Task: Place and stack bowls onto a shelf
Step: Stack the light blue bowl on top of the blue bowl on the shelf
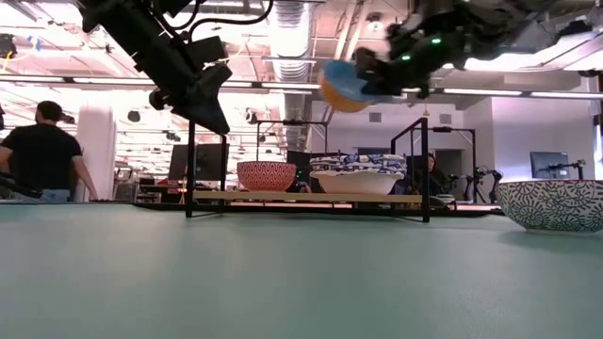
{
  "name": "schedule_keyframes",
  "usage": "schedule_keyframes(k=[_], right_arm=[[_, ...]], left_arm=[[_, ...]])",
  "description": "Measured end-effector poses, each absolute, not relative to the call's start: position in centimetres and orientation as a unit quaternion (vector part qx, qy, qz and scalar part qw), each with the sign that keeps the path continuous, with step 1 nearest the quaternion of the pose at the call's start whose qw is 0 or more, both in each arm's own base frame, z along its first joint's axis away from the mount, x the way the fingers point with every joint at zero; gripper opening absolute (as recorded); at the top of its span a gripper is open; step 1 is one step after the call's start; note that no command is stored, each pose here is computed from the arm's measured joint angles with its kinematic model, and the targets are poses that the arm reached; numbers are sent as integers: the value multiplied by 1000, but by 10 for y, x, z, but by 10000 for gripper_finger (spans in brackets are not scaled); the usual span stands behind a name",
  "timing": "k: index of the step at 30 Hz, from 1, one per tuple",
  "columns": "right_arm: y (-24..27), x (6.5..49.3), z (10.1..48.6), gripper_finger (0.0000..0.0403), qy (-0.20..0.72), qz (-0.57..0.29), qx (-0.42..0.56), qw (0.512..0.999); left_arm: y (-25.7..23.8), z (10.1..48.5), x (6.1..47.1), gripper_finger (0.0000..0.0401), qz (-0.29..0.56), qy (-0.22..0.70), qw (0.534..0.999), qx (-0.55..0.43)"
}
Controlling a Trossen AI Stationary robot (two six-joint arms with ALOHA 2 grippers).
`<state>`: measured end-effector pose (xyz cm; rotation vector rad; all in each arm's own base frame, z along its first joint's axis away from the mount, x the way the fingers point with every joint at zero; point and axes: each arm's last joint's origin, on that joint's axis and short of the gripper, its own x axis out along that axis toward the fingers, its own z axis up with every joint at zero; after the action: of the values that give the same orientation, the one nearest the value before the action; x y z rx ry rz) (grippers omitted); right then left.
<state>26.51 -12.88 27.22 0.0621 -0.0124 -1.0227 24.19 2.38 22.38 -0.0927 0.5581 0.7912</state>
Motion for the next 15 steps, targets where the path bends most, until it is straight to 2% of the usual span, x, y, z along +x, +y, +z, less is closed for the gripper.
schedule_keyframes(k=[9, 15], right_arm=[[-162, 335, 258, 46, 120, -432, 77, 890], [-180, 377, 261, 46, 119, -384, 87, 911]], left_arm=[[29, 224, 242, 84, 391, 264, 880, -47], [35, 226, 242, 84, 399, 256, 879, -47]])
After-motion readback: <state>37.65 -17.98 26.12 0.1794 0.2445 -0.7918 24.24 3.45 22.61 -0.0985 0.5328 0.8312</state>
